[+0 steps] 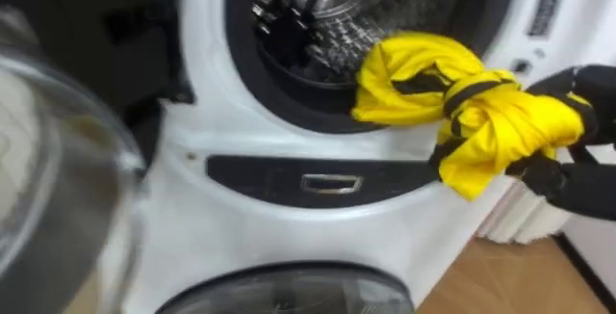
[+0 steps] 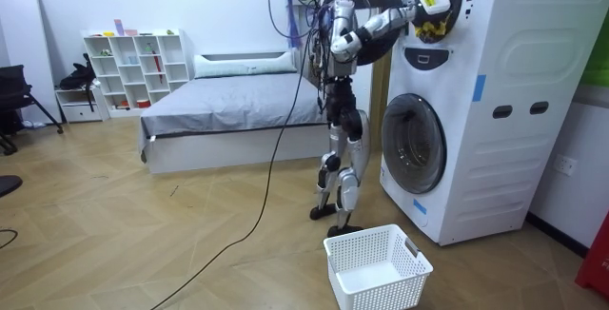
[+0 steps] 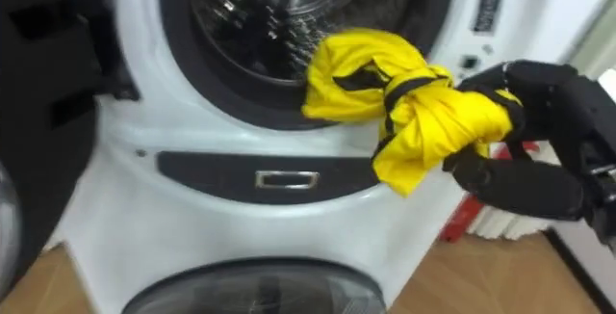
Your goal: Pick clothes from washing machine
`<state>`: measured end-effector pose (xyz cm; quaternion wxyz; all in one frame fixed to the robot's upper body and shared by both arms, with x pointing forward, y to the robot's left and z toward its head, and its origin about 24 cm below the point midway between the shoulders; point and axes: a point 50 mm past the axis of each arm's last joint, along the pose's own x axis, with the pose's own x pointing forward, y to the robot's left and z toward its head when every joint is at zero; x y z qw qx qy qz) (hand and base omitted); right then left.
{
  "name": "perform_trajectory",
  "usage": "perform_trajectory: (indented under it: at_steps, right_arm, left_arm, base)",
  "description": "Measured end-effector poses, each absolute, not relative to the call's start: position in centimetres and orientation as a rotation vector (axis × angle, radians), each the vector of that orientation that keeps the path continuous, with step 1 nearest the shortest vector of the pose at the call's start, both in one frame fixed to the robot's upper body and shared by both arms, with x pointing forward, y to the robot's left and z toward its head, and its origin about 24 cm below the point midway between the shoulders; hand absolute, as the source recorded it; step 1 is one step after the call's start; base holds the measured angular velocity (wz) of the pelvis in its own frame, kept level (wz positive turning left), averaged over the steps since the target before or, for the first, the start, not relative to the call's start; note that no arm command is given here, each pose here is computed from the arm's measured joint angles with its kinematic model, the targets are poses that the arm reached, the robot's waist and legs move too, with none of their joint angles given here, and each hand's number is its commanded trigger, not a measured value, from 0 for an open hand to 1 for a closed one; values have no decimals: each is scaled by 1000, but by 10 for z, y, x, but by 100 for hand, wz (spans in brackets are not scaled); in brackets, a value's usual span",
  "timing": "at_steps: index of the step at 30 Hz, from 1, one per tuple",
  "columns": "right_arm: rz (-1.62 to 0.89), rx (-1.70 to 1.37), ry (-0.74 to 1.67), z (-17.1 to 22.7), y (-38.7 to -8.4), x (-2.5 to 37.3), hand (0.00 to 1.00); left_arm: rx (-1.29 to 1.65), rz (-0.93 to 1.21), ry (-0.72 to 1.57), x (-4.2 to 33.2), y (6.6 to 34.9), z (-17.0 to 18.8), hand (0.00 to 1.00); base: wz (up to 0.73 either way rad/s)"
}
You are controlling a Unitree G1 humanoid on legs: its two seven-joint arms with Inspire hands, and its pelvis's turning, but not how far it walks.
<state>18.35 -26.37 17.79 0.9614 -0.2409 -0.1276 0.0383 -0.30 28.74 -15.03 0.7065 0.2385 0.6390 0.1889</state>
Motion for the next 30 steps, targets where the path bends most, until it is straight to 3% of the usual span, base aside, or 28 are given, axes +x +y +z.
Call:
perform_trajectory:
  at_steps: [7,13,22,30]
  right_arm:
    - [105,-489,-186,166,-268,178,100]
    - [52,-378,184,82,-284,162,100]
    - [-48,-191,706,-48,-282,120,100]
    - [-261,-126,941,-100,-288,83,100]
  left_arm:
    - [543,362,1386,21,293,-149,0]
    - [595,214,1289,75,281,-148,0]
    - [582,76,1277,91,252,-156,0]
    - [584,60,1241,96,247,-155,0]
  base:
    - [-77]
    - [-75]
    - [-18]
    - [0]
